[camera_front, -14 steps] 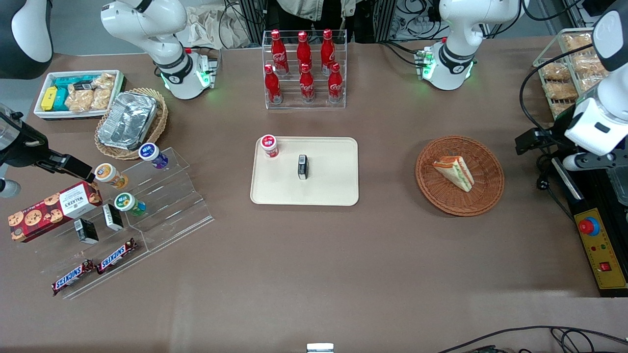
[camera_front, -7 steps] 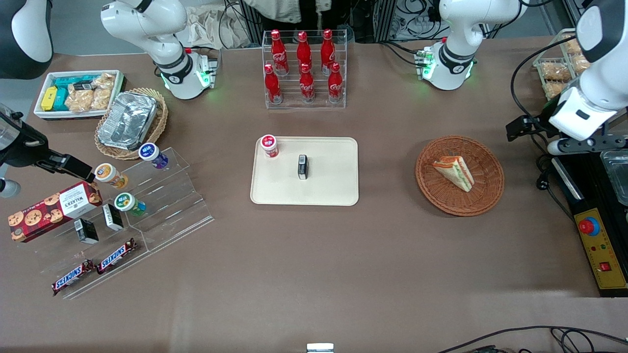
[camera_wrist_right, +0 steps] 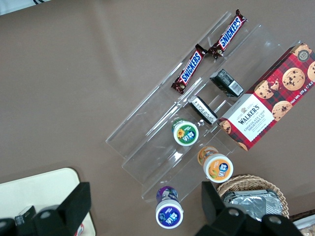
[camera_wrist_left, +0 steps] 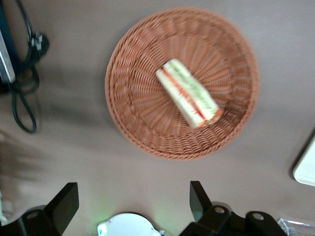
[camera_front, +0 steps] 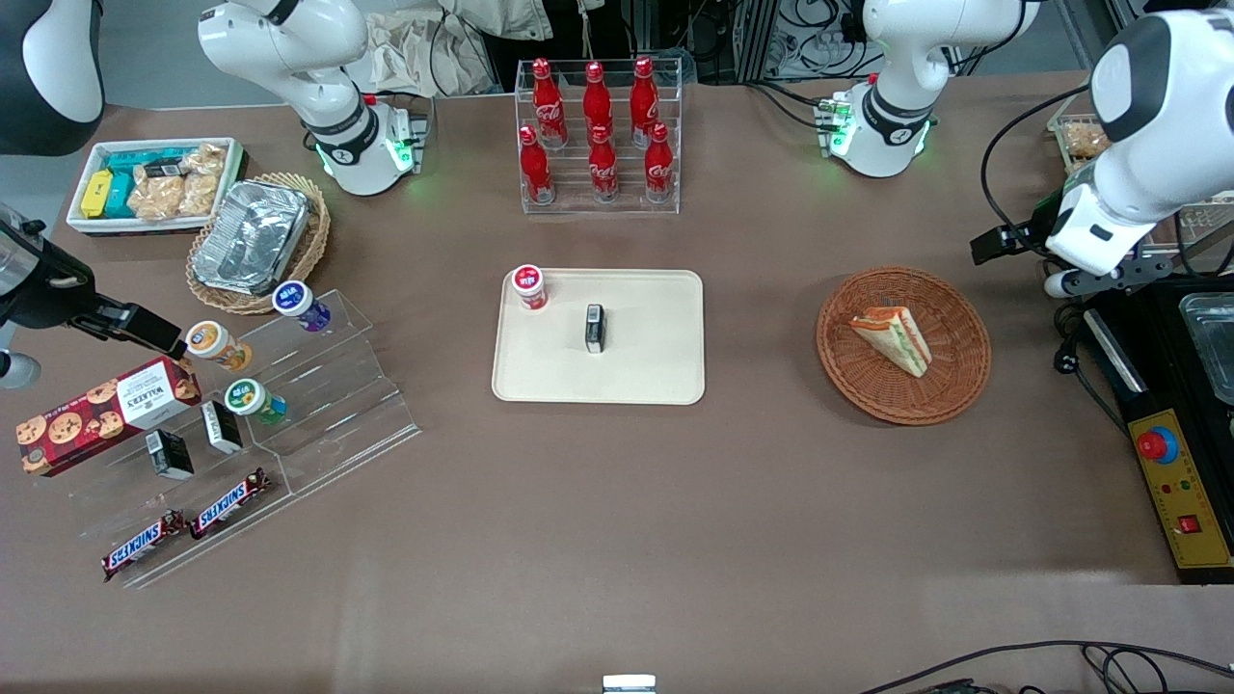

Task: Place sandwich from basket to tray
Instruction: 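Lower the open left gripper over the wrapped sandwich in the basket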

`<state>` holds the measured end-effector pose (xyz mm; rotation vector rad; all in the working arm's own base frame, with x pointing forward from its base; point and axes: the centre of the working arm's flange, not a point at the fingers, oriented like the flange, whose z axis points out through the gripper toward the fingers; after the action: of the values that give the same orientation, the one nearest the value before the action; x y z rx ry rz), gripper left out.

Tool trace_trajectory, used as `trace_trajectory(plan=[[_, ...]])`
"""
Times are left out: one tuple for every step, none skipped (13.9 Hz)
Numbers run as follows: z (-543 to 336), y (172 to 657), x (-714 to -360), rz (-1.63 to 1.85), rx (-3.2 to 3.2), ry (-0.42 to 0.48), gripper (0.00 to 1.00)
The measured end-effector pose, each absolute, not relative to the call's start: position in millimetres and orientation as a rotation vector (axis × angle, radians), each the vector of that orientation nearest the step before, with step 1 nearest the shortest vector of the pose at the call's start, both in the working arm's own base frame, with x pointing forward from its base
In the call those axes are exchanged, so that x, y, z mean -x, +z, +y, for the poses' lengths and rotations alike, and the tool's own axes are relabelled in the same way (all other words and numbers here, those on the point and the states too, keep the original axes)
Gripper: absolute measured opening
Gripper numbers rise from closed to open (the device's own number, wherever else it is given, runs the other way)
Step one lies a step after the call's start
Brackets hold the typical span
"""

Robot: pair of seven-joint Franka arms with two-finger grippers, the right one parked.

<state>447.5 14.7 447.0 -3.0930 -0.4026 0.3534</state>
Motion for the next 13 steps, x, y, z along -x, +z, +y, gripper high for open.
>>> trace_trajectory(plan=[[16.8, 437.3, -442.2, -0.47, 3.077, 0.376, 1.0], [17.0, 431.2, -438.3, -0.525, 3.066, 0.374, 1.0], [16.3, 427.6, -436.4, -0.598, 3.056, 0.345, 1.0], [14.9, 424.8, -436.1, -0.688, 3.041, 0.298, 1.0], [12.5, 421.2, -436.5, -0.775, 3.025, 0.249, 1.0], [8.7, 417.0, -437.0, -0.856, 3.007, 0.206, 1.0], [3.4, 413.5, -437.8, -0.925, 2.99, 0.171, 1.0], [-3.0, 410.1, -438.7, -0.995, 2.972, 0.135, 1.0], [-11.4, 405.0, -438.9, -1.058, 2.956, 0.096, 1.0], [-19.9, 397.3, -437.5, -1.103, 2.944, 0.068, 1.0], [-26.7, 387.3, -434.5, -1.128, 2.934, 0.057, 1.0], [-30.0, 377.2, -431.5, -1.146, 2.927, 0.054, 1.0], [-31.1, 368.1, -429.8, -1.167, 2.919, 0.05, 1.0]])
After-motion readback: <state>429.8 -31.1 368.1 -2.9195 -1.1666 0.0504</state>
